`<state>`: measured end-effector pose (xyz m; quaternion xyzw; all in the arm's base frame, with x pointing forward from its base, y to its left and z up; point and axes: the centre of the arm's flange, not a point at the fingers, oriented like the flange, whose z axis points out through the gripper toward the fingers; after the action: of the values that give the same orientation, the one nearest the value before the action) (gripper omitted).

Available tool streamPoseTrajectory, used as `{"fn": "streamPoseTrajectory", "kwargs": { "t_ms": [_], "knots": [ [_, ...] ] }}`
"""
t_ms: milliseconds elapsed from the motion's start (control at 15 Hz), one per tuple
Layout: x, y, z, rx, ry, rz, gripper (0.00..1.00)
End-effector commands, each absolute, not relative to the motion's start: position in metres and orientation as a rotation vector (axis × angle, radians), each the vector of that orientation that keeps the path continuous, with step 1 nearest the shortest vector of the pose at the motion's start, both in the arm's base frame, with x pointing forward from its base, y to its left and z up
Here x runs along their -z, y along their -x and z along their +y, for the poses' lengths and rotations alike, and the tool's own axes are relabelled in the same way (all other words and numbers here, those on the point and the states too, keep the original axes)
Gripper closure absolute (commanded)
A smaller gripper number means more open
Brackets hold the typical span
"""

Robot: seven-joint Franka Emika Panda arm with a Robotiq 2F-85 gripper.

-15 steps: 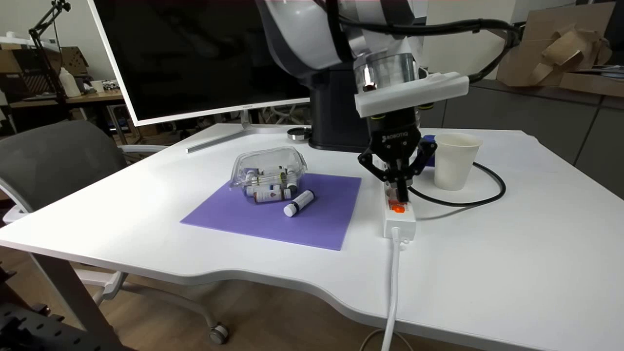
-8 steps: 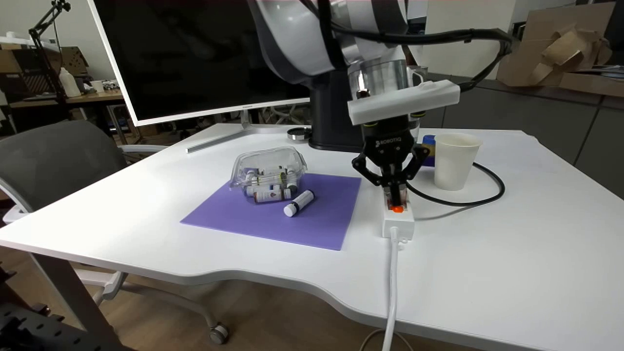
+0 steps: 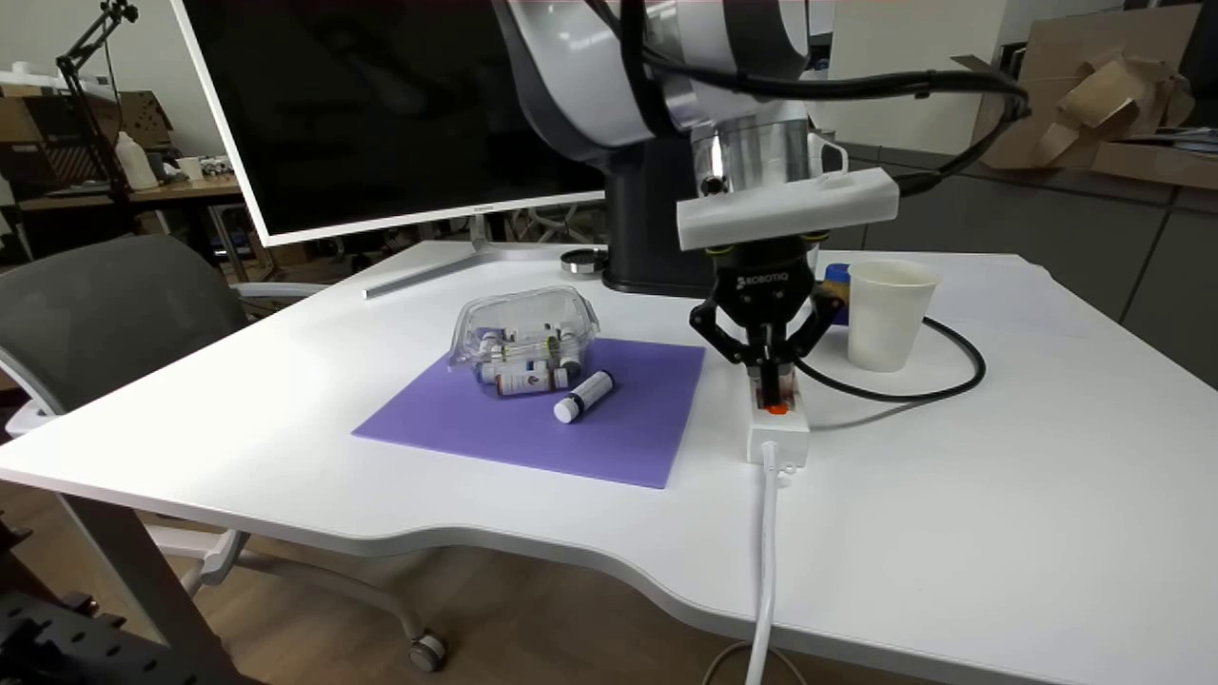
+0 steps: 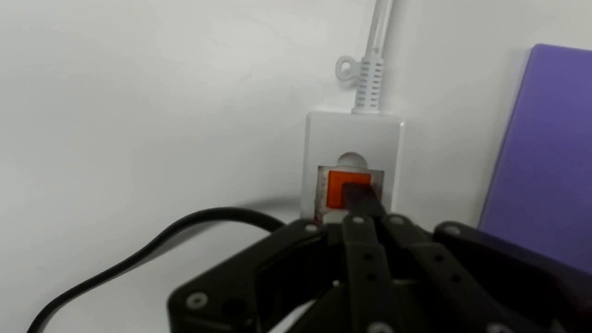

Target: Turn off the last switch on the extension cord

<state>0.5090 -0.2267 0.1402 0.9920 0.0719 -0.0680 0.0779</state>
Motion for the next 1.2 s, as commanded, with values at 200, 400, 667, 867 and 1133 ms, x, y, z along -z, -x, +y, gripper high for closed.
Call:
{"fn": "streamPoseTrajectory", "kwargs": {
  "t_ms": [200,400,667,867,1133],
  "knots": [
    [-0.114,-0.511,-0.231,0.167,-2.971,0.062,1.00],
    [-0.127,-0.509,-0.223,0.148,-2.954,0.082,1.00],
    [-0.154,-0.499,-0.197,0.161,-2.926,0.206,0.74],
    [-0.177,-0.490,-0.169,0.157,-2.902,0.294,0.55],
    [-0.214,-0.481,-0.133,0.115,-2.842,0.389,0.27]
  ]
}}
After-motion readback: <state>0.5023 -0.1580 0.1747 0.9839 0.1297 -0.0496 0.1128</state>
